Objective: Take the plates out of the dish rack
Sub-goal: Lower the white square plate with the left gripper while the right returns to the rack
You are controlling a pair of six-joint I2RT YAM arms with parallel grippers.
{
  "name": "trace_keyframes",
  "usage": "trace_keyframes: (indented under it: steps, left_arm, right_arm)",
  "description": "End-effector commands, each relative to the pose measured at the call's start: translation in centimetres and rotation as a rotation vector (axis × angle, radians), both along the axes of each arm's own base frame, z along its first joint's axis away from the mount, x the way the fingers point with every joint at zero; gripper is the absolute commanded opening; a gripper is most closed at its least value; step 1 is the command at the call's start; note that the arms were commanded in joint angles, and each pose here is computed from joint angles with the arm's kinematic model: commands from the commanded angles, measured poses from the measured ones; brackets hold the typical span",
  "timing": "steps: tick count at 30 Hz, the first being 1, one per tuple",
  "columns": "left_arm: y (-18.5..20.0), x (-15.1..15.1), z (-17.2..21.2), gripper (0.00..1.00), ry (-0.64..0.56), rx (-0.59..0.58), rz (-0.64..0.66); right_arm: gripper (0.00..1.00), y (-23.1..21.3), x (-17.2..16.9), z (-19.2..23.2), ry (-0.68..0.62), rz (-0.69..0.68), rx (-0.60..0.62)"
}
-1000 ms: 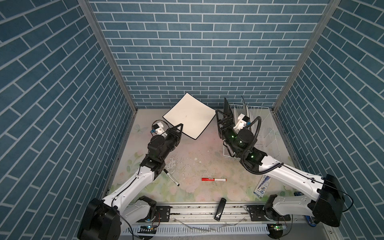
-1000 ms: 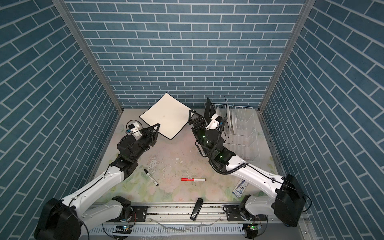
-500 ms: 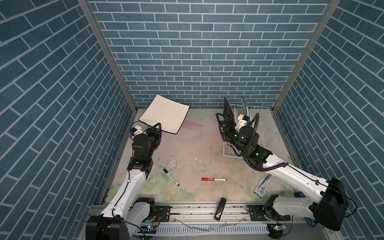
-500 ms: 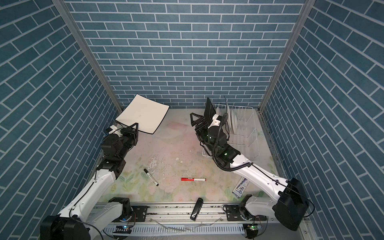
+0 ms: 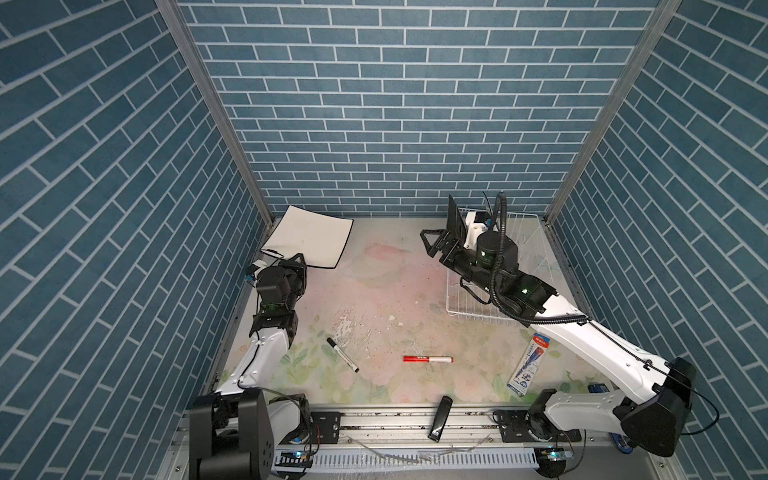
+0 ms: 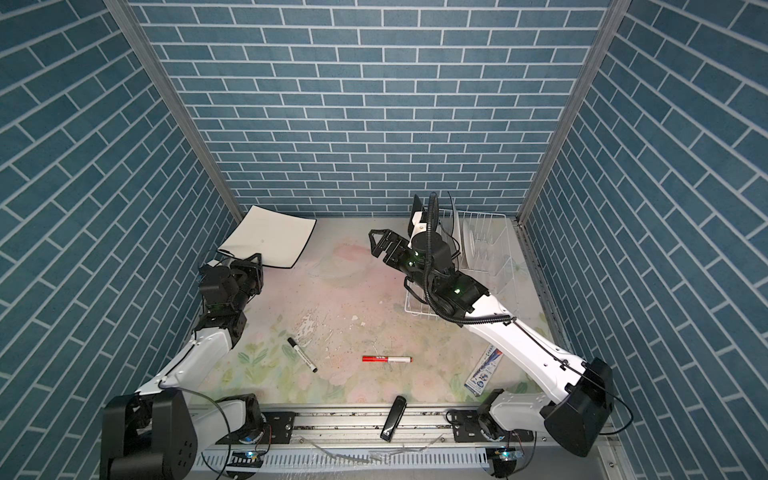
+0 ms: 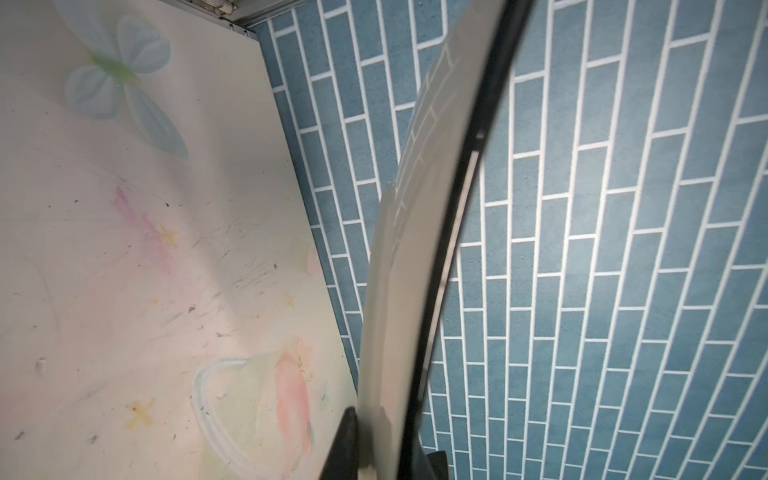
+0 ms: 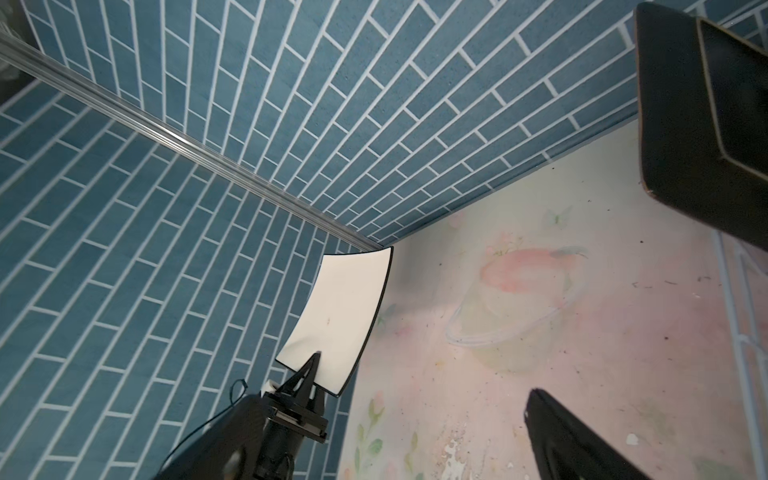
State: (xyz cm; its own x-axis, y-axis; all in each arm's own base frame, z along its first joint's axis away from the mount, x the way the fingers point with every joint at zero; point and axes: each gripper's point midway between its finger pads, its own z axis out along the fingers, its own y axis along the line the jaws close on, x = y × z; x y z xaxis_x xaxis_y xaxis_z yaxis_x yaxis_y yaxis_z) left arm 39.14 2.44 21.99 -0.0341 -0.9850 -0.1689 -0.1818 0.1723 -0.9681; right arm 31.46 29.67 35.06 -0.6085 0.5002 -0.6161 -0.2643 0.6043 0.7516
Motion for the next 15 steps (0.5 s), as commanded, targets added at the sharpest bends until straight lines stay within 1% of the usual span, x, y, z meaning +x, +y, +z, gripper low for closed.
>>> trace_keyframes:
  steps: [1, 4, 10, 15]
  left_arm:
    - [0.5, 1.2, 8.2, 0.00, -0.314, 0.023, -0.007]
    - [1.7, 1.8, 6.2, 0.00, -0.292, 0.004, 0.039]
    - [3.8, 3.0, 3.7, 0.00, -0.264, 0.031, 0.106]
    - [5.4, 4.0, 1.1, 0.00, -0.238, -0.007, 0.139]
  right_arm:
    - [0.99, -0.4, 0.6, -0.1, -0.050, -0.005, -0.137]
    - [0.99, -0.1, 1.2, -0.5, -0.046, -0.015, -0.147]
    - [0.99, 2.1, 2.3, -0.9, -0.039, 0.048, -0.178]
    - [0.99, 3.9, 3.3, -2.2, 0.012, 0.090, -0.229]
